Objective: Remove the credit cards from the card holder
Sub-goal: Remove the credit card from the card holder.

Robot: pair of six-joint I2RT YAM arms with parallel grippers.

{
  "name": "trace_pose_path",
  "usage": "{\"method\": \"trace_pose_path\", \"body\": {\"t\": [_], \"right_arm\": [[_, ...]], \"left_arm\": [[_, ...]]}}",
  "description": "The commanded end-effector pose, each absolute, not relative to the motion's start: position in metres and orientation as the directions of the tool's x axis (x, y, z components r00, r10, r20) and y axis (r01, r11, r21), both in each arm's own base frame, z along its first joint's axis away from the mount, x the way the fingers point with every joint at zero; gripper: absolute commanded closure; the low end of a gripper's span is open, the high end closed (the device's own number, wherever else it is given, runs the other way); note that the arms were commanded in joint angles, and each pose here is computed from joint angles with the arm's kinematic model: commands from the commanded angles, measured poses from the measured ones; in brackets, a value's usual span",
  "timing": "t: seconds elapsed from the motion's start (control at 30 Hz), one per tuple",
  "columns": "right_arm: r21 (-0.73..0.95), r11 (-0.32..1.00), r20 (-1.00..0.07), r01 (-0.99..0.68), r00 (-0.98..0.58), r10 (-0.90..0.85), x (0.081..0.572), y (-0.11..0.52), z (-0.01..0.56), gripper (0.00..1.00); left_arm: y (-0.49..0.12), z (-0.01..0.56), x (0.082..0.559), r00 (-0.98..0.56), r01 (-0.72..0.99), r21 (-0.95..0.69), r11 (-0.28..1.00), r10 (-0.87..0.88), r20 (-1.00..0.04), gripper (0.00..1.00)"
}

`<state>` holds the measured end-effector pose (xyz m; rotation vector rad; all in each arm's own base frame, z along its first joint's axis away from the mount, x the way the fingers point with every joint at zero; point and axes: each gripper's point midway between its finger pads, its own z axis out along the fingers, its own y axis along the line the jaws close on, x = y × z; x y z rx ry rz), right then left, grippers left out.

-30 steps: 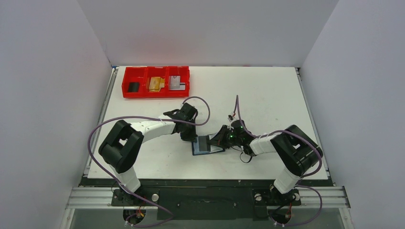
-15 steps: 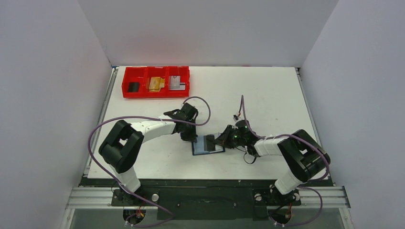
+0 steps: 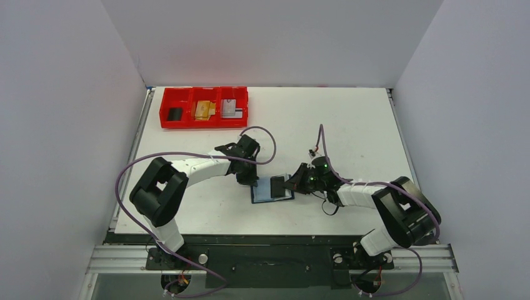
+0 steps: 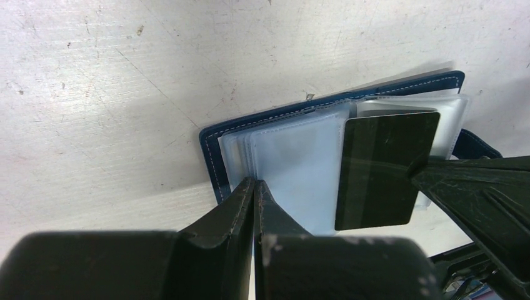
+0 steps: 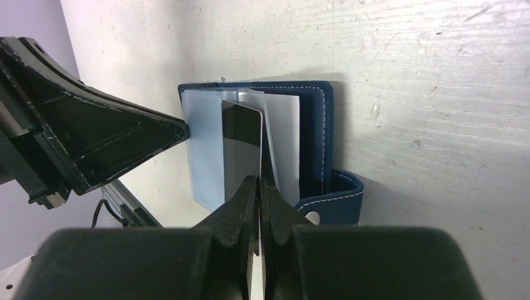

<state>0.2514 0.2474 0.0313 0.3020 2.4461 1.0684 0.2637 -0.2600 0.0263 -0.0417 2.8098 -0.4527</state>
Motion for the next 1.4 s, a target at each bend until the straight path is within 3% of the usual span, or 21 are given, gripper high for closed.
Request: {"method": "trace_pose_path", "body": {"t": [0.0, 0.3, 0.37, 0.5, 0.73, 1.03, 1.37], "right_arm": [[0.724, 0.69, -0.366, -0.002, -0.849, 0.381, 0.258, 0.238, 0.041, 1.0], [0.754, 0.657, -0.356, -0.016, -0.85, 0.388, 0.261, 0.244, 0.053, 1.0], [0.764, 0.644, -0.355, -0.024, -0.85, 0.389, 0.262, 0.247, 0.059, 1.0], [0.778, 0.628, -0.358, -0.038, -0.847, 0.392, 0.265, 0.251, 0.071, 1.0], [0.818, 0.572, -0.347, -0.06, -0.844, 0.409, 0.27, 0.261, 0.098, 1.0], [0.867, 0.489, -0.334, -0.093, -0.837, 0.433, 0.275, 0.267, 0.137, 1.0], [0.949, 0.286, -0.262, -0.131, -0.831, 0.491, 0.287, 0.278, 0.195, 1.0]], "left_arm": [[-0.242, 0.019, 0.263, -0.956, 0.016, -0.214, 0.977, -0.047, -0.288, 1.0], [-0.251, 0.039, 0.269, -0.948, 0.03, -0.248, 0.968, -0.051, -0.316, 1.0], [-0.255, 0.053, 0.273, -0.941, 0.041, -0.266, 0.963, -0.053, -0.336, 0.96], [-0.265, 0.082, 0.28, -0.927, 0.065, -0.315, 0.947, -0.06, -0.37, 0.76], [-0.275, 0.112, 0.288, -0.92, 0.093, -0.43, 0.898, -0.088, -0.382, 0.66], [-0.28, 0.143, 0.294, -0.925, 0.117, -0.629, 0.769, -0.147, -0.351, 0.6], [-0.283, 0.189, 0.295, -0.933, 0.146, -0.863, 0.483, -0.222, -0.282, 0.54]]}}
